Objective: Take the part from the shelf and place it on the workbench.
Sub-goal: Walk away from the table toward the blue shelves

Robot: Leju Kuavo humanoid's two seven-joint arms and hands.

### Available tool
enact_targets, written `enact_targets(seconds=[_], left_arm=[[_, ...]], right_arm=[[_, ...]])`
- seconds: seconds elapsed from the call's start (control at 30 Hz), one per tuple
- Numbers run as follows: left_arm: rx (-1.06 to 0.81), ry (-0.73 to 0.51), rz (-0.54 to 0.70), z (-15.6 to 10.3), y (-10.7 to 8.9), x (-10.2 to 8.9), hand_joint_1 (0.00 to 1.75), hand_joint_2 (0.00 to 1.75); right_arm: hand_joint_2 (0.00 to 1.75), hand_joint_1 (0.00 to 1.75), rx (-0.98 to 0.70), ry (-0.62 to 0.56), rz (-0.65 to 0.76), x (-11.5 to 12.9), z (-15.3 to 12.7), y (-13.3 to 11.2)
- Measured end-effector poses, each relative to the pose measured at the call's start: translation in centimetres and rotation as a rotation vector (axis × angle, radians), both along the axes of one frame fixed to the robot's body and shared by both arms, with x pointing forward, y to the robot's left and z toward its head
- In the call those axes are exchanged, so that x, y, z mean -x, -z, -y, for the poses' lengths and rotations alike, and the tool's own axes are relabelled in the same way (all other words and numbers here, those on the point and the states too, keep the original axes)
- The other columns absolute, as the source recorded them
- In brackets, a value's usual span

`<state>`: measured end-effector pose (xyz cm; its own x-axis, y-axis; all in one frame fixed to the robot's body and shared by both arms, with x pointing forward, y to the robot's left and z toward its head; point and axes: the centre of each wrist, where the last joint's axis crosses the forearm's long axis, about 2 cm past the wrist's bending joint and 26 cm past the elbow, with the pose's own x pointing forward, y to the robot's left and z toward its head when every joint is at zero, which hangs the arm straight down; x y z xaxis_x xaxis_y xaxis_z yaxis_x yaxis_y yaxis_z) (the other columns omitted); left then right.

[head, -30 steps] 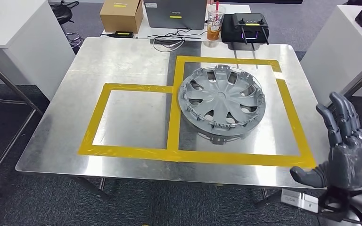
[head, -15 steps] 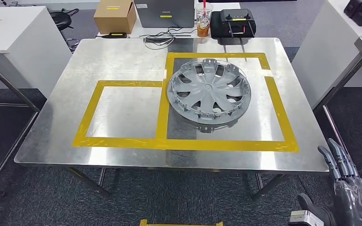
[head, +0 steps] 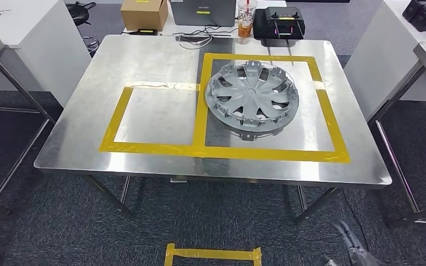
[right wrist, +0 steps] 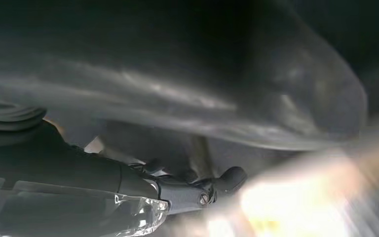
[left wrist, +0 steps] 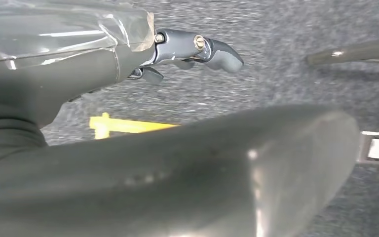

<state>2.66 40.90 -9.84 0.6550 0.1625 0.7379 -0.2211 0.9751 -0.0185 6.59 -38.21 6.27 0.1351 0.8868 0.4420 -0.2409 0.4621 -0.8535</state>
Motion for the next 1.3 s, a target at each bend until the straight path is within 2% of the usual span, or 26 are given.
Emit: enact_targets(seconds=[0.13, 0.2, 0.3, 0.37, 0.43, 0.5, 0.57, 0.67, 0.73, 0.8, 0.87, 1.03, 1.3], left_arm=[[0.030, -0.012, -0.021, 1.2, 0.4, 1.3, 0.00, 0.00], [0.044, -0.012, -0.030, 1.7, 0.5, 1.8, 0.00, 0.00], [0.069, 0.013, -0.038, 2.1, 0.6, 2.2, 0.00, 0.00], [0.085, 0.031, -0.043, 2.5, 0.6, 2.4, 0.00, 0.00], [0.084, 0.040, -0.054, 2.8, 0.7, 2.4, 0.00, 0.87], [0.072, 0.039, -0.092, 3.1, 0.7, 2.3, 0.00, 1.75], [0.067, 0.035, -0.128, 3.5, 0.8, 2.3, 0.00, 1.75], [0.068, 0.031, -0.138, 3.8, 0.9, 2.4, 0.00, 1.75], [0.071, 0.031, -0.151, 4.0, 0.9, 2.6, 0.00, 1.75], [0.075, 0.038, -0.172, 4.2, 0.9, 2.9, 0.00, 0.87], [0.084, 0.051, -0.193, 4.7, 1.0, 3.0, 0.00, 0.00], [0.131, 0.084, -0.232, 6.6, 1.3, 3.1, 0.00, 0.00], [0.191, 0.127, -0.258, 9.2, 1.5, 2.0, 0.00, 0.00]], right_arm=[[0.00, 0.00, -0.052, 0.030, -0.314, 2.9, -1.0, 4.8], [0.00, 0.00, -0.129, 0.074, -0.524, 4.1, -1.5, 6.7], [0.00, 0.00, -0.274, 0.208, -0.925, 5.6, -1.8, 9.7], [0.00, 0.00, -0.320, 0.301, -1.132, 6.1, -1.6, 11.6], [0.00, 0.00, -0.348, 0.357, -1.218, 6.3, -1.5, 13.2], [0.87, 0.00, -0.384, 0.385, -1.226, 6.1, -1.4, 14.4], [1.75, 0.00, -0.427, 0.404, -1.213, 6.0, -1.5, 15.4], [1.75, 0.00, -0.480, 0.411, -1.197, 5.7, -1.8, 16.2], [0.87, 0.00, -0.509, 0.414, -1.186, 5.4, -2.0, 16.5], [0.00, 0.00, -0.535, 0.425, -1.172, 5.2, -2.1, 16.6], [0.00, 0.00, -0.557, 0.435, -1.161, 5.1, -2.2, 16.7], [0.00, 0.00, -0.594, 0.468, -1.148, 5.9, -2.5, 17.0], [0.00, 0.00, -0.627, 0.515, -1.145, 7.3, -3.3, 17.2]])
